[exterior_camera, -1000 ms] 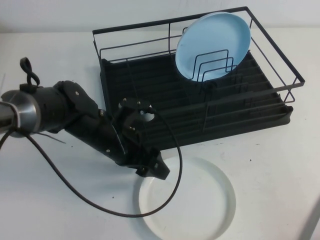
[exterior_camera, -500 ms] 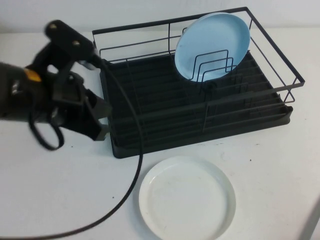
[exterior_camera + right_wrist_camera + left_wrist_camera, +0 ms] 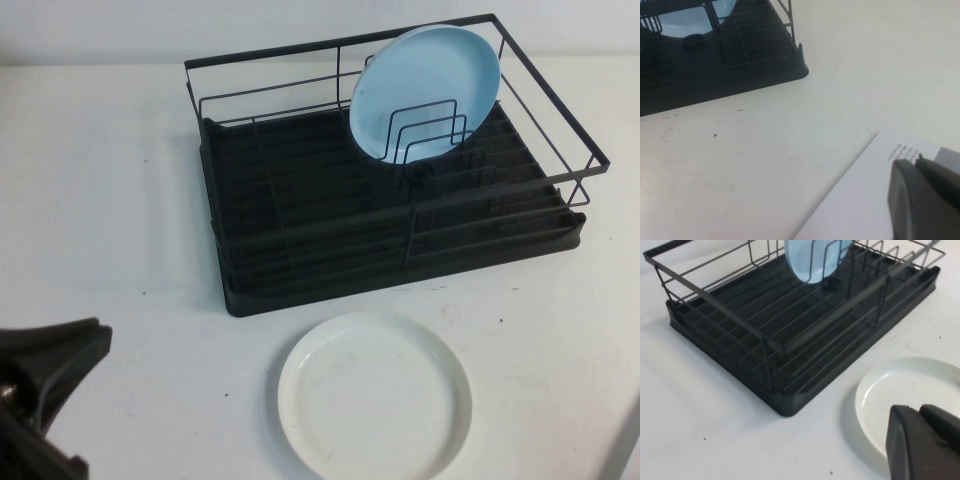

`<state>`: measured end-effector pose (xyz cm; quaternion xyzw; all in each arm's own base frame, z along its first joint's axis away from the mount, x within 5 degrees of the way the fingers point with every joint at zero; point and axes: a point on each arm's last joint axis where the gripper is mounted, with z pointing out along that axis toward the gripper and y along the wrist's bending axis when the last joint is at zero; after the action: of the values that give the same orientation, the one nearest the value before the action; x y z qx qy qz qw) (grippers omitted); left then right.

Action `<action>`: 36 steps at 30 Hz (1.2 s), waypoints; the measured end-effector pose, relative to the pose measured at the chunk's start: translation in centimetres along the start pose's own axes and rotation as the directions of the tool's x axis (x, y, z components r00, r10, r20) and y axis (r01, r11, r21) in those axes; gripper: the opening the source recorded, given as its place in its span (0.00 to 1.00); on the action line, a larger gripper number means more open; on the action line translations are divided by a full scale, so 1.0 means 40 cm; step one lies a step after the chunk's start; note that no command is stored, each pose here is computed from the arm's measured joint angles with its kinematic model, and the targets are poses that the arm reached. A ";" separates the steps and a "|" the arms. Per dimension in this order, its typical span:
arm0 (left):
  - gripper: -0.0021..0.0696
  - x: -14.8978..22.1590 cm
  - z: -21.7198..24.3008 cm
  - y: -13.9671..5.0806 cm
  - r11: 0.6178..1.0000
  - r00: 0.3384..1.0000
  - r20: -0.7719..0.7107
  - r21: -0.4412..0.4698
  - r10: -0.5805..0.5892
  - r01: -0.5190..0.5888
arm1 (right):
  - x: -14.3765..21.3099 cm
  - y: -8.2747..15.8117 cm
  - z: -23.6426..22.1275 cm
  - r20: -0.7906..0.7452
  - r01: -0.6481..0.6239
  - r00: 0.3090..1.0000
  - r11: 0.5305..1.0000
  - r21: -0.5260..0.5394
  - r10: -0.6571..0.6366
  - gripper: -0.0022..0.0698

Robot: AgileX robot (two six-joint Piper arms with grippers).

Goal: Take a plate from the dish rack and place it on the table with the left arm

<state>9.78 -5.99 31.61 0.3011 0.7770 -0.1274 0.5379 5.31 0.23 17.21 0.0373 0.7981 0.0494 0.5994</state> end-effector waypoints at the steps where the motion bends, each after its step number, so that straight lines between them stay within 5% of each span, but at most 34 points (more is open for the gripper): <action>1: 0.03 0.006 -0.014 -0.005 1.000 1.000 0.007 0.002 0.007 -0.007 | 0.000 0.000 0.000 0.000 0.000 1.000 1.000 0.000 0.000 0.00; 6: 0.03 0.032 -0.073 -0.014 0.997 0.997 -0.019 -0.024 0.071 -0.071 | 0.000 0.000 0.000 0.000 0.000 1.000 1.000 0.000 0.000 0.00; 11: 0.03 0.071 -0.097 0.003 0.987 0.995 -0.062 -0.145 -0.073 0.063 | 0.000 0.000 0.000 0.000 0.000 1.000 1.000 0.000 0.000 0.00; 14: 0.03 0.127 -0.080 0.009 0.977 0.995 -0.070 -0.207 -0.066 0.050 | 0.000 0.000 0.000 0.000 0.000 1.000 1.000 0.000 0.000 0.00; 24: 0.03 0.349 0.009 -0.002 0.932 0.991 0.114 -0.348 -0.068 0.104 | 0.000 0.000 0.000 0.000 0.000 1.000 1.000 0.000 0.000 0.00; 36: 0.03 0.373 -0.023 0.002 0.861 0.977 0.187 -0.474 -0.103 0.182 | 0.000 0.000 0.000 0.000 0.000 1.000 1.000 0.000 0.000 0.00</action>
<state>5.56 -0.50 18.36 0.0862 0.7598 0.0106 0.6443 5.31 0.23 17.21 0.0373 0.7981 0.0494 0.5994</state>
